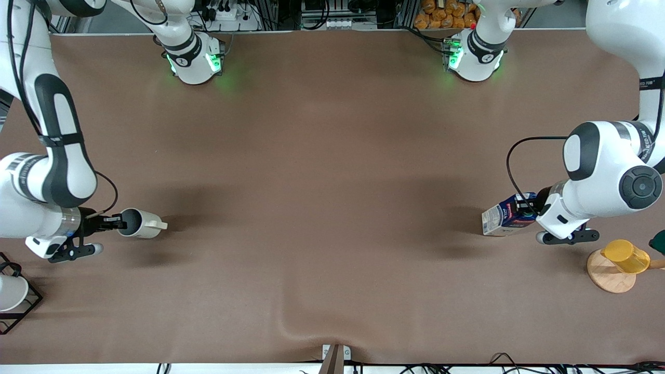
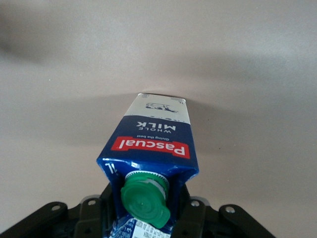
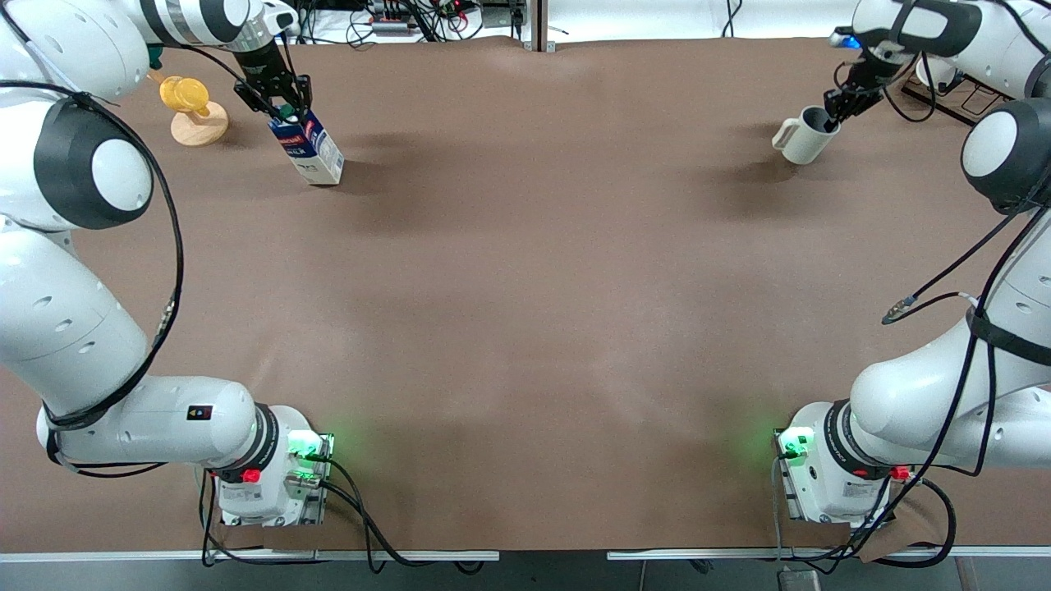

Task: Place milk next to cup
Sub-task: 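Close the left gripper on the carton while the right gripper grasps the mug, then move the mug with the right gripper while the left gripper carries the carton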

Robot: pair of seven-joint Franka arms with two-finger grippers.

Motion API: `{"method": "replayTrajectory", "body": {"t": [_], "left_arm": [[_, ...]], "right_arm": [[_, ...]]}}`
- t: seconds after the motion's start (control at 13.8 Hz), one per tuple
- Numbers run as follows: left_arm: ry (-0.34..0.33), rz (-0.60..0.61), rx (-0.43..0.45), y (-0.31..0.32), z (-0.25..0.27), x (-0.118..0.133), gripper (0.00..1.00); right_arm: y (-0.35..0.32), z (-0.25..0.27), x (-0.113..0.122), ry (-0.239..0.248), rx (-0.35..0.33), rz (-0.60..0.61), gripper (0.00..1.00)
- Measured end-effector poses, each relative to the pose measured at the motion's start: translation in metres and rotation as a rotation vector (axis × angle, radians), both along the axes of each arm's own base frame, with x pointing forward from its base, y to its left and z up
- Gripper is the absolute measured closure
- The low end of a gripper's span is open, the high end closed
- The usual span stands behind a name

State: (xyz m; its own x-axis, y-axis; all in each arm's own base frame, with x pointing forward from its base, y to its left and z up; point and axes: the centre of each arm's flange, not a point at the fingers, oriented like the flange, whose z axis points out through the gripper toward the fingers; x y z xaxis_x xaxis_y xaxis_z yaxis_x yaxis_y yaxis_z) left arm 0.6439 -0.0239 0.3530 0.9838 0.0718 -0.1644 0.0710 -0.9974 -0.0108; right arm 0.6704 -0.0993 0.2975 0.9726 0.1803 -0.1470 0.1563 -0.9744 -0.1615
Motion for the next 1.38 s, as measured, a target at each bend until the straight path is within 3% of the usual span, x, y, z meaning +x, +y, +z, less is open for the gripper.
{"method": "replayTrajectory", "body": {"t": [0.29, 0.51, 0.73, 1.02, 1.38], "left_arm": [[-0.019, -0.018, -0.003, -0.001, 0.010, 0.003, 0.54], [-0.034, -0.031, -0.005, 0.000, 0.025, 0.006, 0.54], [-0.053, -0.052, -0.008, 0.000, 0.049, 0.006, 0.54], [-0.073, -0.092, -0.012, 0.000, 0.066, 0.005, 0.54], [-0.075, -0.123, -0.021, -0.017, 0.073, 0.004, 0.54]], "right_arm": [[0.091, 0.053, 0.016, -0.008, -0.018, -0.103, 0.96], [0.186, 0.081, 0.011, -0.015, -0.052, -0.237, 0.96], [0.297, 0.101, -0.009, -0.019, -0.081, -0.373, 0.96], [0.431, 0.107, -0.054, -0.041, -0.083, -0.505, 0.96], [0.535, 0.041, -0.088, -0.094, -0.047, -0.642, 0.96]]}}
